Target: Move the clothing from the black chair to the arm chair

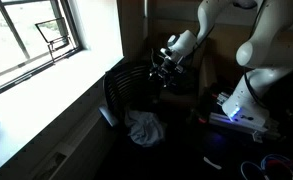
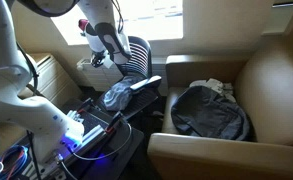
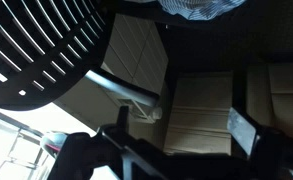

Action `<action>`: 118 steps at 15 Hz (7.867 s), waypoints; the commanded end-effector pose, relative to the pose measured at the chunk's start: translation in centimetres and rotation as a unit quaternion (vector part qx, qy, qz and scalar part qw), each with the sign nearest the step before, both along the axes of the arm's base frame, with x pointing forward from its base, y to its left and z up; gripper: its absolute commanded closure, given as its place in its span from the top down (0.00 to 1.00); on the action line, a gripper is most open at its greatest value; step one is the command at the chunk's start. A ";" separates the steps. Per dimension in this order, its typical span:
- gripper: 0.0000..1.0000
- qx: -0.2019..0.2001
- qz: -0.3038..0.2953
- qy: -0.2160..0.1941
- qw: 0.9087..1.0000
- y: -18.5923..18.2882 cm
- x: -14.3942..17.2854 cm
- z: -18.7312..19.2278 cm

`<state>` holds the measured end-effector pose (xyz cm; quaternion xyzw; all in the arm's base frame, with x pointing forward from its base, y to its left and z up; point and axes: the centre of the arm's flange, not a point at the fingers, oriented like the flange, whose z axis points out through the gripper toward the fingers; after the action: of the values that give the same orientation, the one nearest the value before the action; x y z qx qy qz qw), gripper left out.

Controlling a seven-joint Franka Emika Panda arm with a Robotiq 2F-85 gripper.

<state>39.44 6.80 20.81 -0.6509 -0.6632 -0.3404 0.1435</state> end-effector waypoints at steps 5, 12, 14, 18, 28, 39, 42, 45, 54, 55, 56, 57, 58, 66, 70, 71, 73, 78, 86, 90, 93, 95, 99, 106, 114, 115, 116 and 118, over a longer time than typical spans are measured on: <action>1.00 0.000 0.000 0.000 1.000 0.0 0.0 0.0; 1.00 -0.004 -0.068 -0.044 0.997 -4.3 -1.4 0.1; 1.00 -0.072 -0.083 -0.053 0.993 -5.1 -0.9 -3.3; 1.00 -0.179 -0.029 -0.110 0.977 -0.9 -5.6 -9.2; 1.00 -0.193 0.013 -0.182 0.964 7.3 -6.1 -4.8; 1.00 -0.290 0.225 -0.102 0.925 23.5 1.9 -8.2; 1.00 -0.294 0.219 -0.095 0.926 22.9 0.7 -9.2; 1.00 -0.327 0.216 -0.104 0.914 22.1 3.1 -9.4; 1.00 -0.413 0.183 0.027 0.892 19.9 0.6 -20.9; 1.00 -0.413 0.187 0.035 0.891 20.1 0.1 -22.1; 1.00 -0.414 0.189 0.035 0.890 20.3 -0.1 -22.3; 1.00 -0.413 0.189 0.033 0.890 20.4 0.0 -22.2; 1.00 -0.406 0.190 0.014 0.894 20.7 -0.1 -21.6; 1.00 -0.440 0.130 -0.057 0.887 22.8 3.9 -26.8; 1.00 -0.424 0.129 -0.063 0.894 22.6 2.9 -25.4; 1.00 -0.433 0.141 -0.048 0.889 22.4 2.8 -25.6; 1.00 -0.461 0.148 -0.032 0.874 21.7 2.6 -27.3; 0.75 -0.439 0.139 -0.039 0.887 22.1 2.4 -26.7; 0.23 -0.439 0.141 -0.034 0.887 22.1 2.2 -27.1; 0.00 -0.440 0.142 -0.037 0.886 22.4 2.1 -27.1; 0.00 -0.430 0.137 -0.032 0.892 22.5 2.4 -26.6; 0.00 -0.396 0.121 -0.020 0.910 22.0 3.2 -25.2; 0.00 -0.335 0.026 -0.064 0.940 17.2 5.7 -17.0; 0.00 -0.215 -0.161 -0.056 0.962 9.3 5.9 -4.1; 0.00 -0.185 -0.244 -0.122 0.944 2.8 10.1 3.5; 0.00 -0.182 -0.266 -0.127 0.938 0.1 10.8 5.0; 0.00 -0.171 -0.295 -0.125 0.932 -1.2 10.8 6.2; 0.00 -0.155 -0.355 -0.118 0.915 -5.2 11.2 9.1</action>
<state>51.21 7.33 25.54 -0.7883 -0.5061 -0.3182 -0.1457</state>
